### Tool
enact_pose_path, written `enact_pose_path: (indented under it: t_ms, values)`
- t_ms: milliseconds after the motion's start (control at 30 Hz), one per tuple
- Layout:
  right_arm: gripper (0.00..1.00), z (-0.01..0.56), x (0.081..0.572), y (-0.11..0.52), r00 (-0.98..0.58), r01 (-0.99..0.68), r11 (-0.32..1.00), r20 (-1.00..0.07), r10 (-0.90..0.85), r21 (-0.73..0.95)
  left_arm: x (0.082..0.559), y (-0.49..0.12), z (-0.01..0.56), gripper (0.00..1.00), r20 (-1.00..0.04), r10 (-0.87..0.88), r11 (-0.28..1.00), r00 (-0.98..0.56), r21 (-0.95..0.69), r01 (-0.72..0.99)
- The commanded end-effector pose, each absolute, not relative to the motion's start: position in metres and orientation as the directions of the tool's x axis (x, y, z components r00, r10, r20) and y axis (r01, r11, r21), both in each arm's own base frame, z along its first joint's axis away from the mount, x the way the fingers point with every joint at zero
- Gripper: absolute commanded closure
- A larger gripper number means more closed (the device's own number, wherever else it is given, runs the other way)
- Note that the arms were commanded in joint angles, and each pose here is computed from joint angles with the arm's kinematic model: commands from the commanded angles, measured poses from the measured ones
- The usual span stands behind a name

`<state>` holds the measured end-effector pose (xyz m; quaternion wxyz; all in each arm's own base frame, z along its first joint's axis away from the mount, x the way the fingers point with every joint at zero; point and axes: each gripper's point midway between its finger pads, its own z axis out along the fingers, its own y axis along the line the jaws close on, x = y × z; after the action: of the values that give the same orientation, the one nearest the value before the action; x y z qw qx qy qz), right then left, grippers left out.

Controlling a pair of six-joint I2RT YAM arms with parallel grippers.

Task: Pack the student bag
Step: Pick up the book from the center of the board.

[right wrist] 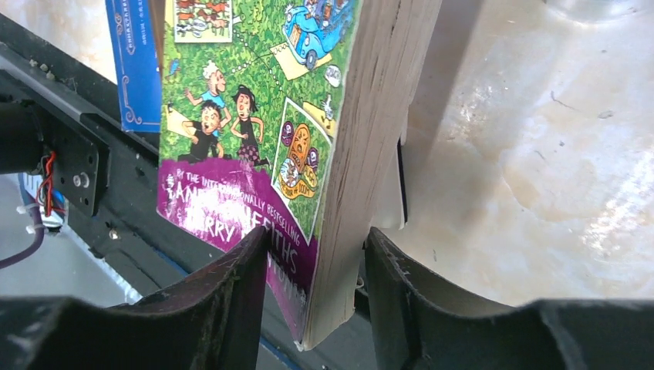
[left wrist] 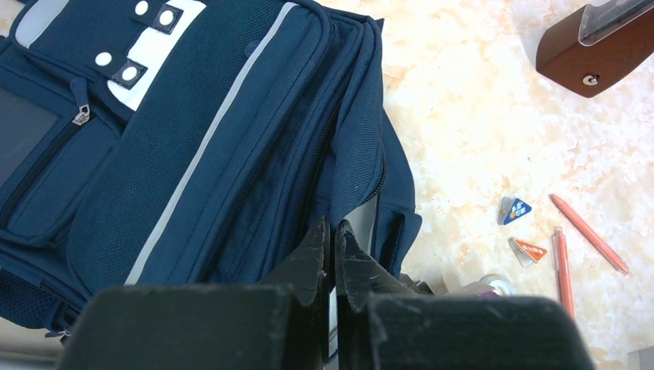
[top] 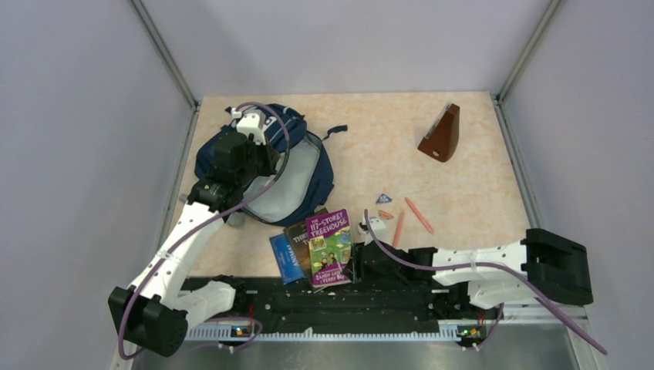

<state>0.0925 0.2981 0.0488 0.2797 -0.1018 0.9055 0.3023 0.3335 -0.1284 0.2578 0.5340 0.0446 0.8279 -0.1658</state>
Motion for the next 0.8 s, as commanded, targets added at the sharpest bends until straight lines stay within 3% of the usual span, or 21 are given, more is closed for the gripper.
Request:
enact_pose_path:
  t_ms: [0, 200, 267, 533, 767]
  values:
    - [0.52, 0.043, 0.105, 0.306, -0.787, -0.38, 0.807, -0.616, -0.025, 0.453, 0.336, -0.13, 0.303, 1.0, -0.944, -0.153, 0.928, -0.292, -0.239, 0.287]
    - [0.28, 0.023, 0.105, 0.297, -0.807, -0.343, 0.858, -0.587, -0.061, 0.381, 0.336, -0.13, 0.302, 1.0, -0.943, -0.154, 0.926, -0.294, -0.242, 0.29]
    - [0.24, 0.021, 0.101, 0.298, -0.823, -0.337, 0.854, -0.565, -0.063, 0.397, 0.336, -0.131, 0.302, 1.0, -0.943, -0.155, 0.925, -0.295, -0.243, 0.291]
    - [0.22, 0.019, 0.062, 0.312, -0.927, -0.241, 0.746, -0.375, 0.012, 0.621, 0.336, -0.131, 0.302, 1.0, -0.943, -0.155, 0.925, -0.296, -0.244, 0.292]
    - [0.22, 0.029, 0.064, 0.302, -0.921, -0.202, 0.772, -0.385, 0.06, 0.602, 0.336, -0.132, 0.301, 1.0, -0.941, -0.156, 0.923, -0.301, -0.248, 0.295]
